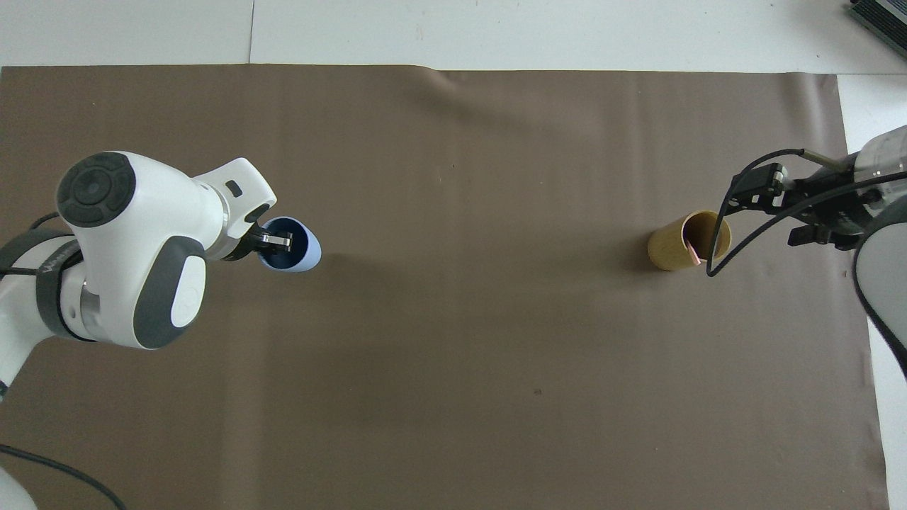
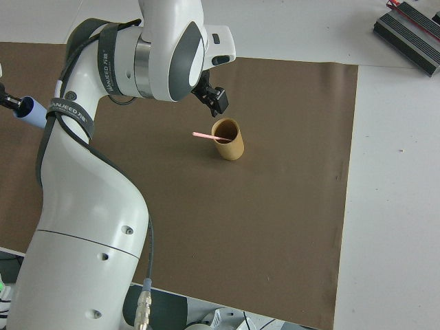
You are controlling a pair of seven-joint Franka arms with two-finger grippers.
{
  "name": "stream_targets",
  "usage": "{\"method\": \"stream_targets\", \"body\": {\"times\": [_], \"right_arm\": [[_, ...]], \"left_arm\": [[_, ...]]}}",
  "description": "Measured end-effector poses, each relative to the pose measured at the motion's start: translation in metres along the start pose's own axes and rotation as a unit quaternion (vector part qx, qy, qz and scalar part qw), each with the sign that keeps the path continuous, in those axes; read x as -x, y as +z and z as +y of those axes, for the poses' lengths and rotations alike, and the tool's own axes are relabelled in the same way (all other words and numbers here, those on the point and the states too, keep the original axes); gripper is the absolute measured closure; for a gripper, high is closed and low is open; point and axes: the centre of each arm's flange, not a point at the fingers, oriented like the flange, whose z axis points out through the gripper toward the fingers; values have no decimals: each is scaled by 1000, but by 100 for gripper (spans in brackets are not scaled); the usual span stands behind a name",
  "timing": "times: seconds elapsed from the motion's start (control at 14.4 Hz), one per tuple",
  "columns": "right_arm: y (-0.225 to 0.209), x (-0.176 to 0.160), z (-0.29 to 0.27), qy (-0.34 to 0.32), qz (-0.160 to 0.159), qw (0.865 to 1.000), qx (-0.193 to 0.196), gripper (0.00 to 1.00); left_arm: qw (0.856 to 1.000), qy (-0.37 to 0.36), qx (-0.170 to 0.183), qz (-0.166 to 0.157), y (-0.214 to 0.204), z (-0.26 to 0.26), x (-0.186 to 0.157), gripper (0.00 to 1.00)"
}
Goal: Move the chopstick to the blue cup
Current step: 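Move the cup with the left gripper while the right gripper grips the chopstick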
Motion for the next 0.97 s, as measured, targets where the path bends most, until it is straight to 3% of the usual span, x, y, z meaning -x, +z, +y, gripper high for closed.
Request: {"method": "stream_targets", "body": {"times": [0.28,0.55,0.97], "right_arm": [[69,-23,-8,61,-48,997,-6,0],[103,-23,1,92,-69,993,-14,0],[121,-19,28,115,-91,989,-6,0]], "left_arm": [[1000,-26,8,2,4,108,23,96],[999,-34,14,-2,14,182,36,96],[999,-37,10,-20,47,217,35,96]]}}
